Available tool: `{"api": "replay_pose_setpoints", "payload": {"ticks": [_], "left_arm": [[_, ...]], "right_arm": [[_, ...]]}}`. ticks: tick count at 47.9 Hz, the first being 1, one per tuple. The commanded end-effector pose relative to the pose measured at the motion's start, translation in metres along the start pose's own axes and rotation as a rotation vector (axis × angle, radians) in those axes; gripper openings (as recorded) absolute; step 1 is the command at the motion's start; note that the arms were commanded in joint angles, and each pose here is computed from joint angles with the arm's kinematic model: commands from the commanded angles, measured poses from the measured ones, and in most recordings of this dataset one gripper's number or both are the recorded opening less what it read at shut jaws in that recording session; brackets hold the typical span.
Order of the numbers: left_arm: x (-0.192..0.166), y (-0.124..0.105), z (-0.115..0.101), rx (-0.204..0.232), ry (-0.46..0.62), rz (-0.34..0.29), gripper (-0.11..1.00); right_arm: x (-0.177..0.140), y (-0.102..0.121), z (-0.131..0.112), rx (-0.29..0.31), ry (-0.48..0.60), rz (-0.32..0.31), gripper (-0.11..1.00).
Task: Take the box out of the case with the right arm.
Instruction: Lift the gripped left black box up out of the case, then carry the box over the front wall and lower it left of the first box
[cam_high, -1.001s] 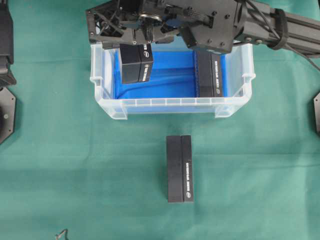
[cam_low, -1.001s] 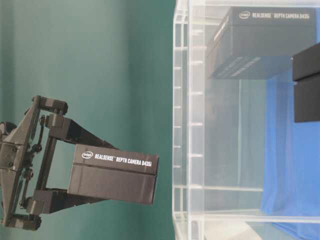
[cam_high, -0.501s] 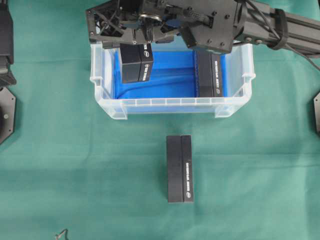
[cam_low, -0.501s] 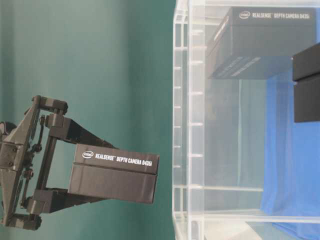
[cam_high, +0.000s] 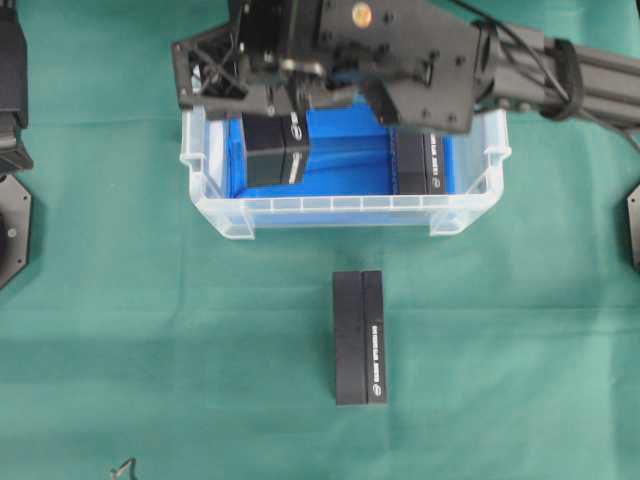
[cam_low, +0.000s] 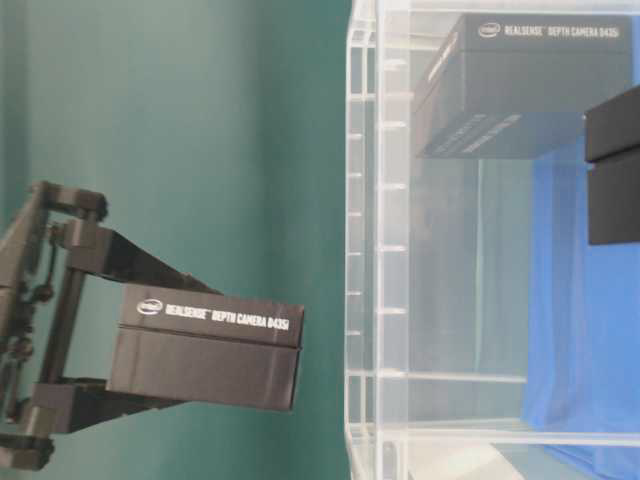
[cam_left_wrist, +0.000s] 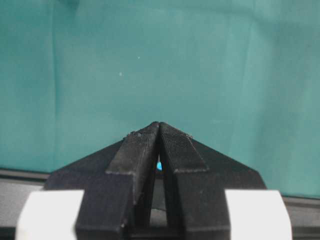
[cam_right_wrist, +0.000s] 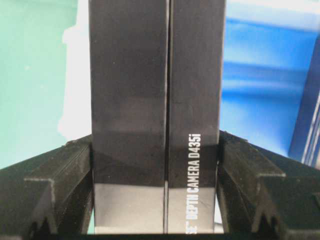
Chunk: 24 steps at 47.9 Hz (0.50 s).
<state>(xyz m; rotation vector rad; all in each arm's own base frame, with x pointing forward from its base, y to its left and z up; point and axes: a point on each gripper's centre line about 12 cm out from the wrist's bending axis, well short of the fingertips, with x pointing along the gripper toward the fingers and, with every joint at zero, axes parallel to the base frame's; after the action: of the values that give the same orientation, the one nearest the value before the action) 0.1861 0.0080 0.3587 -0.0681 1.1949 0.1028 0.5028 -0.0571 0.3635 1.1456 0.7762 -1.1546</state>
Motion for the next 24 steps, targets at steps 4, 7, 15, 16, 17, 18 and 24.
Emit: {"api": "replay_pose_setpoints", "payload": {"ticks": [4, 7, 15, 16, 17, 18, 24], "left_arm": [[-0.007, 0.001, 0.005, -0.002, -0.028, 0.002, 0.0], [-0.007, 0.001, 0.005, -0.002, -0.028, 0.002, 0.0], [-0.008, 0.001, 0.003, -0.002, -0.029, 0.002, 0.0], [-0.008, 0.001, 0.003, -0.002, -0.032, 0.003, 0.0], [-0.008, 0.001, 0.004, -0.002, -0.031, 0.001, 0.0], [-0.008, 0.001, 0.003, -0.001, -0.032, 0.001, 0.0], [-0.008, 0.001, 0.004, 0.0, -0.031, 0.002, 0.0]], "right_arm": [[-0.051, -0.004, -0.007, 0.021, -0.009, 0.094, 0.68], [-0.053, -0.004, -0.014, 0.024, -0.004, 0.098, 0.68], [-0.06, -0.005, -0.038, 0.04, 0.009, 0.098, 0.68], [-0.061, -0.005, -0.041, 0.04, 0.009, 0.099, 0.68], [-0.062, -0.006, -0.044, 0.041, 0.01, 0.095, 0.68], [-0.063, -0.006, -0.048, 0.041, 0.011, 0.094, 0.67], [-0.07, -0.01, -0.071, 0.047, 0.021, 0.086, 0.68]]}}
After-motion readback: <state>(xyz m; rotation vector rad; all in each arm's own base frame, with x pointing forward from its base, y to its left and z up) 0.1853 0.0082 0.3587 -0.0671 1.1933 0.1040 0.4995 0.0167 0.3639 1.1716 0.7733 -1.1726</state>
